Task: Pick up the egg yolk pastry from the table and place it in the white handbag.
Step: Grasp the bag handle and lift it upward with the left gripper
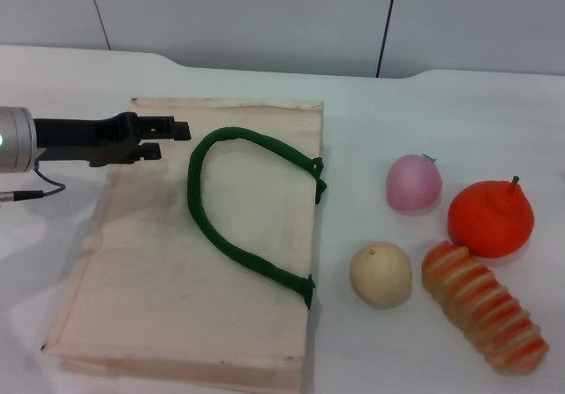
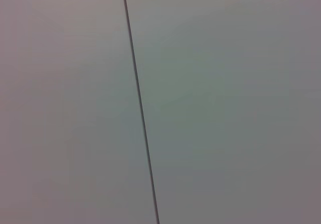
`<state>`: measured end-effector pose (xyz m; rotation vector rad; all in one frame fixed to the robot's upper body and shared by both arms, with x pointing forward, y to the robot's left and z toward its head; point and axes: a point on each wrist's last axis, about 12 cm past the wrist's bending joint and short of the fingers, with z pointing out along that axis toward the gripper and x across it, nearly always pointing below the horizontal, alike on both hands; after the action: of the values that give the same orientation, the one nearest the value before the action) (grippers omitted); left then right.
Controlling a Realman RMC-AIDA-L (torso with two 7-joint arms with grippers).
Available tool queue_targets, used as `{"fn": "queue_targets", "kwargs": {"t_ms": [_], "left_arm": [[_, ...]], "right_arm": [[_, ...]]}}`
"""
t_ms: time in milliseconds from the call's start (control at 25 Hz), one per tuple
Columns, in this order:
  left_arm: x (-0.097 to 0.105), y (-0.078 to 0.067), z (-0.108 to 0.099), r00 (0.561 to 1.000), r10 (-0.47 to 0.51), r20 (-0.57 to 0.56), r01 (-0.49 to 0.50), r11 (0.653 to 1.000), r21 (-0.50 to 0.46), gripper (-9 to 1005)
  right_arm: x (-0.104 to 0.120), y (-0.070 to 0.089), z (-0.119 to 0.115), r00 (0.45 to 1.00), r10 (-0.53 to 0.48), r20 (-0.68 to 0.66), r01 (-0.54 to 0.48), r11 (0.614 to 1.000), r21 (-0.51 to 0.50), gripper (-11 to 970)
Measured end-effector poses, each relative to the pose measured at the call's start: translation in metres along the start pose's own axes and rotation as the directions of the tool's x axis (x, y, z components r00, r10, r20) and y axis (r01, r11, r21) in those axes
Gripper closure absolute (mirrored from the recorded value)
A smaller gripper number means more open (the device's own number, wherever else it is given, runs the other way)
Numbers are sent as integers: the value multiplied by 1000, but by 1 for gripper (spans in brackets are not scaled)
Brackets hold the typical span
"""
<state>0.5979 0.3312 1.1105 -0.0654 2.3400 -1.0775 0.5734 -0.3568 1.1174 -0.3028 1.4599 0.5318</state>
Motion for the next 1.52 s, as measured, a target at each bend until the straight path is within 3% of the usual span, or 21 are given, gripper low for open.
{"fn": "queue_targets", "kwargs": {"t_ms": [400,720,1320,1520], "left_arm": [[-6,-3,5,997,-5,-77,1,999,-55,243],[-10,-10,30,990,25,-142,-37,996,-82,248],[-11,-20,52,976,72,-204,-96,989,-112,259],[-10,-19,53,972,66,-225,-98,986,-137,465]], "right_arm": [[0,1,1,1000,9,18,-10,1000,14,82],[2,3,2,999,17,29,-18,1000,21,82],[1,4,3,999,21,37,-22,1000,20,83],[2,5,4,999,23,39,-24,1000,20,83]]}}
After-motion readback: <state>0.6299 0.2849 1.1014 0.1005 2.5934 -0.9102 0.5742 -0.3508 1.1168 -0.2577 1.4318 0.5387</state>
